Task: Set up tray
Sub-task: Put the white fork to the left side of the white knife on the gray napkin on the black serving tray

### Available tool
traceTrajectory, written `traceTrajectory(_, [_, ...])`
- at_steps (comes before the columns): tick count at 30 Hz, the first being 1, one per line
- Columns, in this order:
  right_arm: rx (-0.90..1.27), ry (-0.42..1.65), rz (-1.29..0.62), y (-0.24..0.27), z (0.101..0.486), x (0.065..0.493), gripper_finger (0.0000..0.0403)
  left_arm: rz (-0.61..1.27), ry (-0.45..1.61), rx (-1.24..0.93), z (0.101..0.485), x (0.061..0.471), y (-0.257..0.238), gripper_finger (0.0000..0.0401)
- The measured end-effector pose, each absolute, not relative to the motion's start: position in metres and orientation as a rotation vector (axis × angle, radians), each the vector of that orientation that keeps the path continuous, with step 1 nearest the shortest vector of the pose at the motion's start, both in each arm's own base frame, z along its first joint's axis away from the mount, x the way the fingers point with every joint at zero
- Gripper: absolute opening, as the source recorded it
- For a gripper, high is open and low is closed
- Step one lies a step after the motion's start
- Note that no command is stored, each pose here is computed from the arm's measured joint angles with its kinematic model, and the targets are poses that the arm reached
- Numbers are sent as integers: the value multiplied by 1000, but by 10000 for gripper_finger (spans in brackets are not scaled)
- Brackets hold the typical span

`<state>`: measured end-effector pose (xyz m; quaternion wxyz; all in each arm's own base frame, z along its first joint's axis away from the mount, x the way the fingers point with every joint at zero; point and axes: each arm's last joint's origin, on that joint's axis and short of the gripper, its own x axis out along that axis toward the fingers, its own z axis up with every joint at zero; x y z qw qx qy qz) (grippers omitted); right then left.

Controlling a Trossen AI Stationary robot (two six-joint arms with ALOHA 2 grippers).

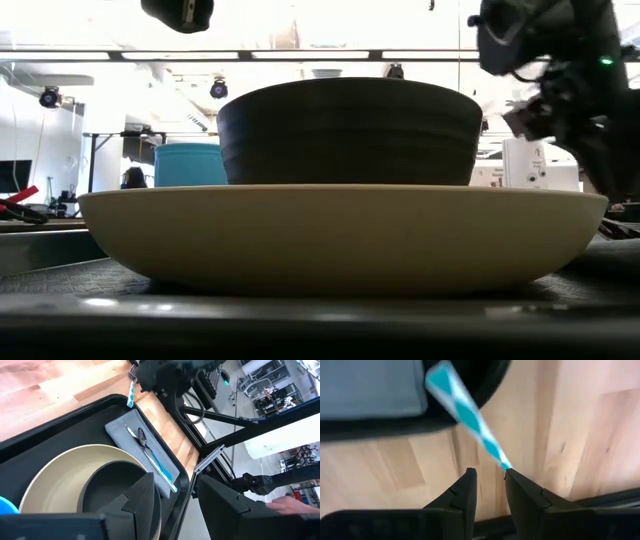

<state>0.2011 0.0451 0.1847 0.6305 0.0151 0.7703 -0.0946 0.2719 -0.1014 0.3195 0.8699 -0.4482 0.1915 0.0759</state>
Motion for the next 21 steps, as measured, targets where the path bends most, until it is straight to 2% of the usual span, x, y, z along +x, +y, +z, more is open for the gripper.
traceTrajectory(13, [-179, 1742, -81, 57, 166, 193, 96, 156, 403, -924, 319, 272, -101, 131])
traceTrajectory(21, [-184, 1731, -58, 56, 162, 193, 96, 152, 406, -925, 319, 272, -102, 131])
